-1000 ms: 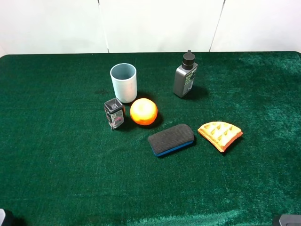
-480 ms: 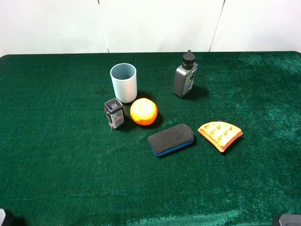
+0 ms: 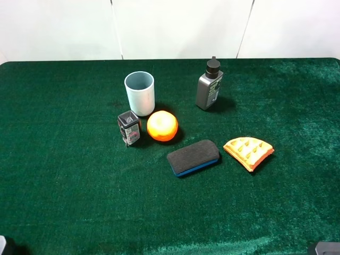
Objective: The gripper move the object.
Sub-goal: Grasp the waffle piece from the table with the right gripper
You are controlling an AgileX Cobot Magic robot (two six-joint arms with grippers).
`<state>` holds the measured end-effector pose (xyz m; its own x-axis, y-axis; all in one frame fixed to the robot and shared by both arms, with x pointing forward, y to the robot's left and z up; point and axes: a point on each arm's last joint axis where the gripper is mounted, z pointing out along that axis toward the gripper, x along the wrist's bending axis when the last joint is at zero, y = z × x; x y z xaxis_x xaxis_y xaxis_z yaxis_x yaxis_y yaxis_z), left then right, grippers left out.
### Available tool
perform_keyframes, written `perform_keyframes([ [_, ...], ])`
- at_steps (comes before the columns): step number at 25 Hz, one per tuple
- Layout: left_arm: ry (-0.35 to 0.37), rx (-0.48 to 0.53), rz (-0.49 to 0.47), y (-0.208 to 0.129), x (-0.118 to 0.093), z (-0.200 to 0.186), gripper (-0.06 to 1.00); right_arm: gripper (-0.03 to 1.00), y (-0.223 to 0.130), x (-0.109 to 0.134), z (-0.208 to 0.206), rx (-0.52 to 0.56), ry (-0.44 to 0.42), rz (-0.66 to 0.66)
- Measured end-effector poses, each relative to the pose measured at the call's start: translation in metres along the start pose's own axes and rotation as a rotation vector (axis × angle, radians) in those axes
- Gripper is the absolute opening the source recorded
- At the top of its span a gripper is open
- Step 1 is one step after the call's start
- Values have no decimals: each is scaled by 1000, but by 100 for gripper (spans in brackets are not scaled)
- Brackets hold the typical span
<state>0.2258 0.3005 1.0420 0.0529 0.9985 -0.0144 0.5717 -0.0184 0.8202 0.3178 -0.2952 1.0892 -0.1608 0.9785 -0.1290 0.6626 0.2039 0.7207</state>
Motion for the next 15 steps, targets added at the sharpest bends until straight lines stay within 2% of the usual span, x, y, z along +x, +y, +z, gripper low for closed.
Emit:
perform_keyframes([
  [6,0,0,0,0,0,0,99,70,11,6,17,32,69,-94],
  [15,0,0,0,0,0,0,99,70,26,20,65,177,179,-165],
])
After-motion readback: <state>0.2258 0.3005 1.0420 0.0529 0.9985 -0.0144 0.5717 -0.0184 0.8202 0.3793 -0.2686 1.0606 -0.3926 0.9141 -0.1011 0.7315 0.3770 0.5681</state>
